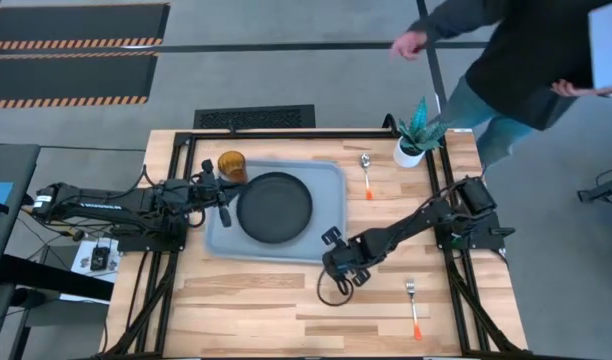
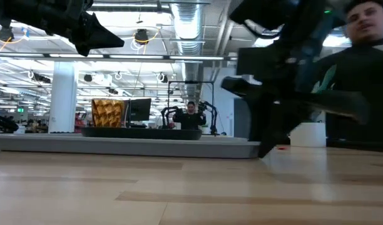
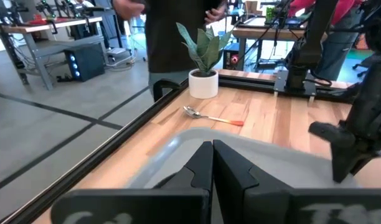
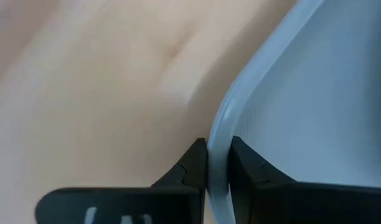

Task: Pick and place plate/cup/fork/spoon on tray
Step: Move the gray serving tray to the middle of the table

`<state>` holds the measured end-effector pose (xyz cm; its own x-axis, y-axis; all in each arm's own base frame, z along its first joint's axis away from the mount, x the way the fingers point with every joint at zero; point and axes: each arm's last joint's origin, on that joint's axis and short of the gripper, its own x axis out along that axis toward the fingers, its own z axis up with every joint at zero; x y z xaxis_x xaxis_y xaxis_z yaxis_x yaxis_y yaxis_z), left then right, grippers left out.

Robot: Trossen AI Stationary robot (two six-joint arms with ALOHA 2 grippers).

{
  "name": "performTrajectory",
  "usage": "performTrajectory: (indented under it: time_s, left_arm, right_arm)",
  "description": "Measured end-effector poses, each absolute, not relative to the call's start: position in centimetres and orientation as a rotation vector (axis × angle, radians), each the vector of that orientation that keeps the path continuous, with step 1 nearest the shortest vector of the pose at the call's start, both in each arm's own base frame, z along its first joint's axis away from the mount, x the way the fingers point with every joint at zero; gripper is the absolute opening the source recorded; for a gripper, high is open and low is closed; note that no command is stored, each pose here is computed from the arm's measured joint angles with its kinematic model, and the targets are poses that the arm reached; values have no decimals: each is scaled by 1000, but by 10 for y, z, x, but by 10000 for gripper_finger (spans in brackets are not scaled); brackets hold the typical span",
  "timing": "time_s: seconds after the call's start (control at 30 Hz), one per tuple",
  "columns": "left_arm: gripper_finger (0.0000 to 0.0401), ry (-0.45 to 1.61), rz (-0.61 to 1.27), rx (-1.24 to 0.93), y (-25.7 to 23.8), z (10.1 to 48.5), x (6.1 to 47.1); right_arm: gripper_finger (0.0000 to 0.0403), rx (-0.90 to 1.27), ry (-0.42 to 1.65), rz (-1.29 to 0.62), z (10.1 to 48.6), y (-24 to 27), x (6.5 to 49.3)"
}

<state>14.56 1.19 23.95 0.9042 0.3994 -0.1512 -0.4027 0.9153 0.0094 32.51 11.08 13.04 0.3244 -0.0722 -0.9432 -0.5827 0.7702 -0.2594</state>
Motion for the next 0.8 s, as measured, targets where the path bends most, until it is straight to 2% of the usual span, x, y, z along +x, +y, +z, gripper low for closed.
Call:
performTrajectory:
  time_s: [0.33,0.63,0.8]
  left_arm:
    - [0,166,415,-20,12,238,145]
    - [0,171,415,-20,12,238,145]
    - [0,171,415,-23,12,238,145]
  right_arm:
    - [54,-559,1169,369,141,124,288]
    - [54,-570,1150,364,133,136,280]
    - [69,-551,1151,363,133,139,278]
